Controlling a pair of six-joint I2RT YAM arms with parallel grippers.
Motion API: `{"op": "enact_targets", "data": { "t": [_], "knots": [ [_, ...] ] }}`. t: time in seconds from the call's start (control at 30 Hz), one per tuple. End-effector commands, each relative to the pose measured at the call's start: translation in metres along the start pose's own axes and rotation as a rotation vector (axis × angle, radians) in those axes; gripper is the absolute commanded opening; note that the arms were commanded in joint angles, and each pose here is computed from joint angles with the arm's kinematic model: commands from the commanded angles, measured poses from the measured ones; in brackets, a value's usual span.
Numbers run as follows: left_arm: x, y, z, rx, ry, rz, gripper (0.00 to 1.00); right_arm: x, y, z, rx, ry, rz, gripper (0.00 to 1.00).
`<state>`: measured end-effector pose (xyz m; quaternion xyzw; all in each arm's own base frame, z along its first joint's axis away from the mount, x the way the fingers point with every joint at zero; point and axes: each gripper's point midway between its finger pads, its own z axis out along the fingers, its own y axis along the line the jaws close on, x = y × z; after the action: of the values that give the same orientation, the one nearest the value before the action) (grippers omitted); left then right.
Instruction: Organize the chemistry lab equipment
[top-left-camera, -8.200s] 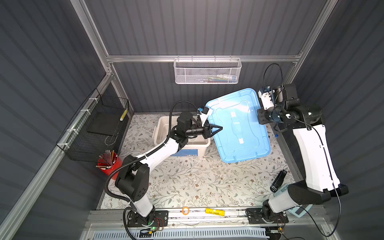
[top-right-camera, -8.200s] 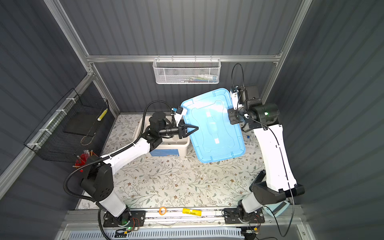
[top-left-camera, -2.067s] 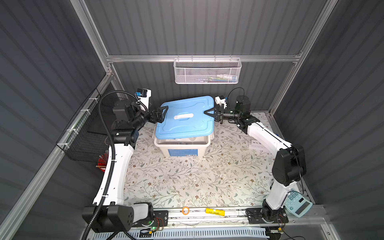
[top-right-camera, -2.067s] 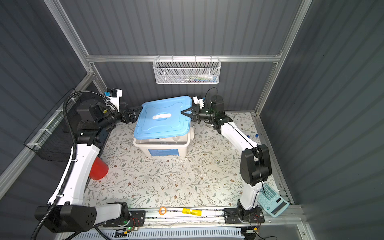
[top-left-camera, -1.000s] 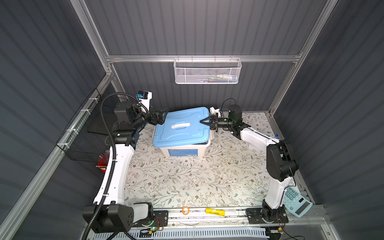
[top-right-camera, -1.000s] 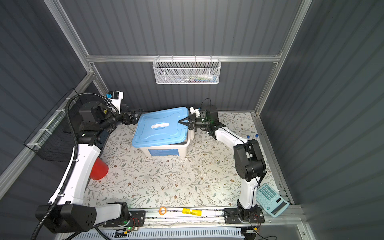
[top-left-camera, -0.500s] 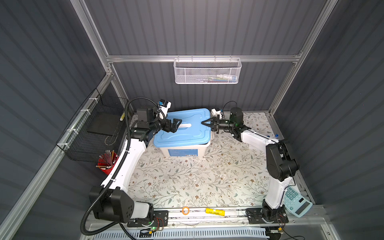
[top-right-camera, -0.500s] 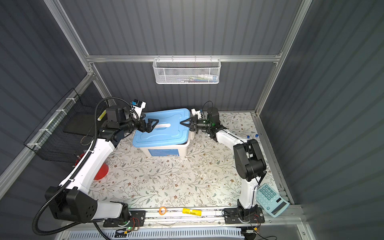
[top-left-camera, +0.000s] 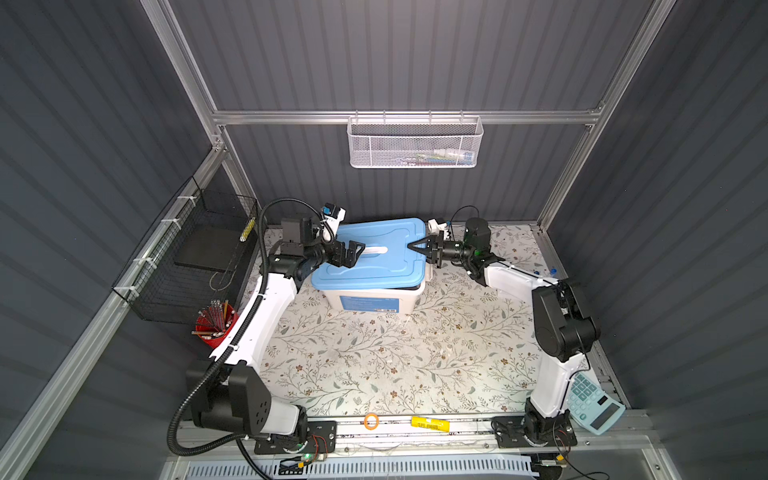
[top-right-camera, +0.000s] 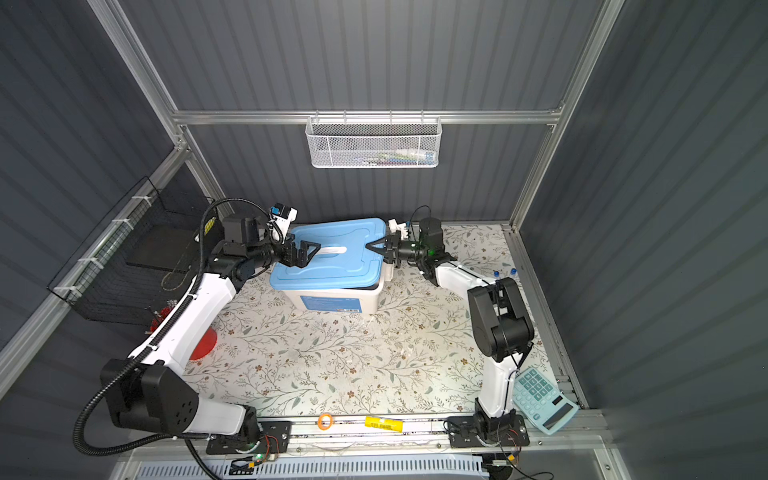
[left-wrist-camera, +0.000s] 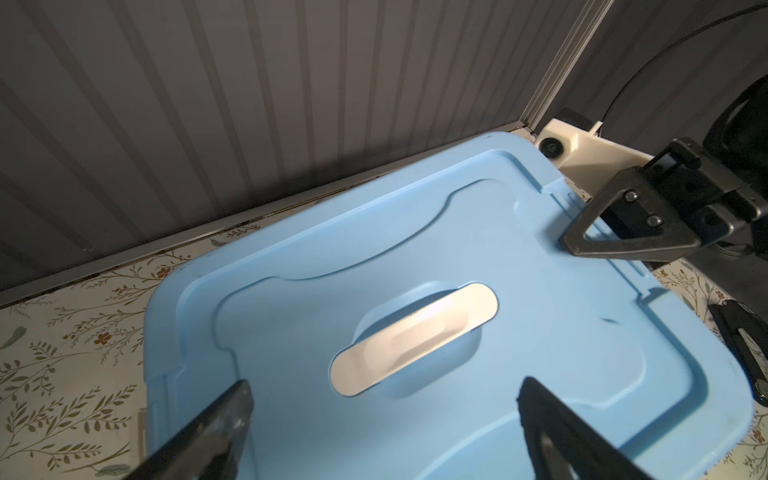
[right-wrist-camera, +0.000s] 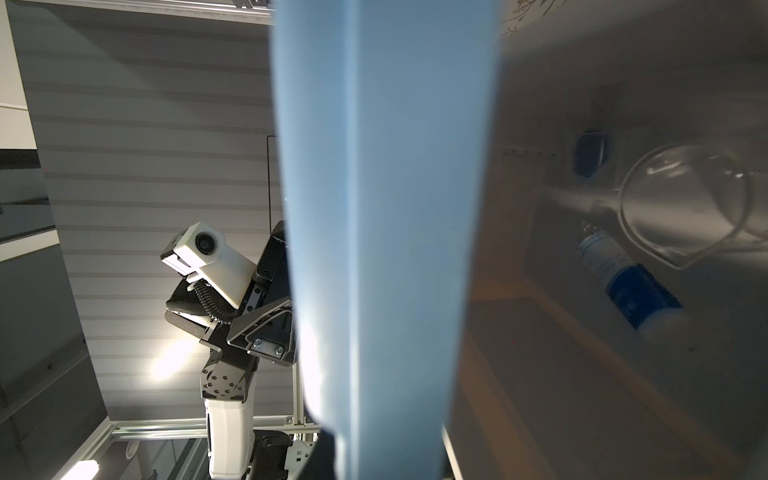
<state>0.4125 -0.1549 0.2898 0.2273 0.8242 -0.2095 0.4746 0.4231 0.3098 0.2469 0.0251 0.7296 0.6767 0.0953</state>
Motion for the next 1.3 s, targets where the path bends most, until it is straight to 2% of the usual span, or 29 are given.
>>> {"op": "enact_targets", "data": {
  "t": [0.0,0.37,0.77,0.9,0.97,1.27],
  "knots": [
    [0.015,0.001,0.010,0.005,0.036,0.001,0.99,-0.004,-0.003,-0.003,-0.007,-0.017,-0.020,0.16],
    [0.053,0.002,0.033,0.001,0.125,-0.007,0.99,-0.003,-0.006,-0.004,0.000,-0.018,-0.024,0.24],
    [0.059,0.000,0.037,0.002,0.146,0.008,0.99,0.001,-0.006,-0.011,0.104,-0.024,-0.080,0.39],
    [0.060,0.000,0.037,0.003,0.149,0.010,0.99,0.001,-0.004,-0.015,0.144,-0.027,-0.110,0.52],
    [0.060,0.000,0.037,0.002,0.147,0.012,0.99,0.000,-0.002,-0.017,0.148,-0.026,-0.115,0.56],
    [0.061,0.001,0.040,0.005,0.150,0.014,0.99,0.001,-0.002,-0.025,0.241,-0.032,-0.166,0.58]
  ]
}}
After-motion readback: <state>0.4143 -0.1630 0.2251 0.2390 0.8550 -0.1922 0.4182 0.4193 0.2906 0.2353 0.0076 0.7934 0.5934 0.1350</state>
